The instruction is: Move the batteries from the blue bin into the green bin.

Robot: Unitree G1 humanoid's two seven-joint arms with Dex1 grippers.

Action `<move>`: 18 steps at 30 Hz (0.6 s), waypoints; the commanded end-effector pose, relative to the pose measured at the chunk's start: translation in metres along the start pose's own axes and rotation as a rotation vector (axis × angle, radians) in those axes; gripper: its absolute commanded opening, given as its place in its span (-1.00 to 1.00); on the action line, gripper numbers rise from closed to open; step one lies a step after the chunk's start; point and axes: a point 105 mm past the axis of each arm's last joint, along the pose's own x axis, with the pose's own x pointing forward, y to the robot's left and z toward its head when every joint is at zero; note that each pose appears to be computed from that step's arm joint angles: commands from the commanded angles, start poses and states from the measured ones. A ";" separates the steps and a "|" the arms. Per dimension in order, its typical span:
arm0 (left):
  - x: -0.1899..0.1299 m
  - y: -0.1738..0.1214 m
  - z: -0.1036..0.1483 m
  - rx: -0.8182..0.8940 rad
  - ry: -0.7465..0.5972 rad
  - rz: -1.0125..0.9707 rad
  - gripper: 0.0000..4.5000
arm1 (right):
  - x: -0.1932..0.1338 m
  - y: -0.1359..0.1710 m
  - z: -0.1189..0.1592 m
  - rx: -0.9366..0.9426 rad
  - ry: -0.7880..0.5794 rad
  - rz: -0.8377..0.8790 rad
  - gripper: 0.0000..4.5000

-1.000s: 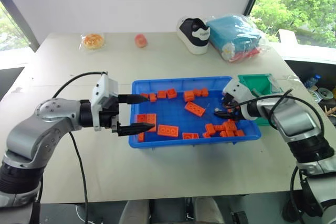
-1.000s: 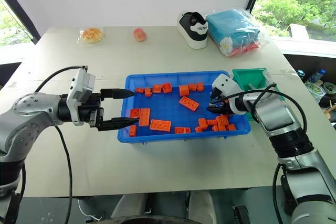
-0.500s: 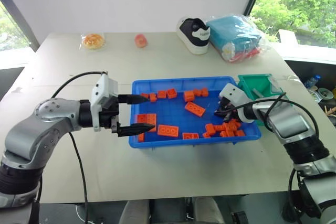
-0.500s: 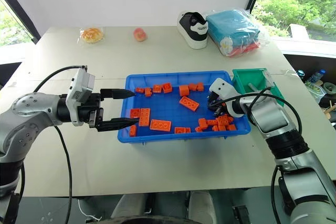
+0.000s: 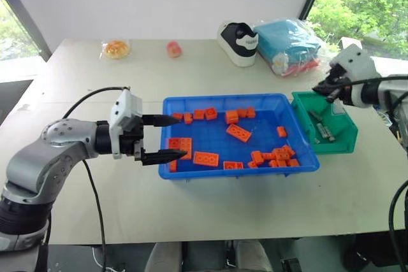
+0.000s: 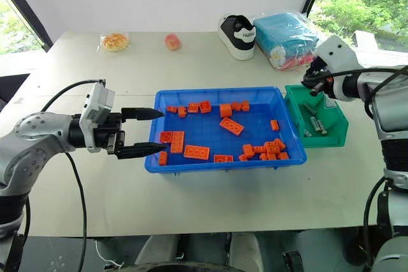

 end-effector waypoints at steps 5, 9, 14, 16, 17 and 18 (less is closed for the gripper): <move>-0.004 0.005 0.013 0.059 -0.014 0.004 1.00 | -0.019 -0.021 0.016 -0.071 -0.085 -0.039 0.61; -0.012 0.008 0.016 0.054 -0.015 0.025 1.00 | -0.046 0.009 0.028 -0.157 -0.233 0.210 0.61; -0.026 0.009 0.022 0.042 -0.015 0.045 1.00 | -0.076 0.028 -0.016 -0.241 -0.130 0.438 0.61; -0.029 0.009 0.023 0.035 -0.014 0.052 1.00 | -0.080 0.025 -0.027 -0.226 -0.101 0.450 0.61; -0.031 0.009 0.023 0.034 -0.011 0.054 1.00 | -0.080 0.021 -0.029 -0.214 -0.105 0.435 0.61; -0.032 0.008 0.022 0.041 -0.002 0.058 1.00 | -0.077 0.014 -0.031 -0.194 -0.108 0.400 0.61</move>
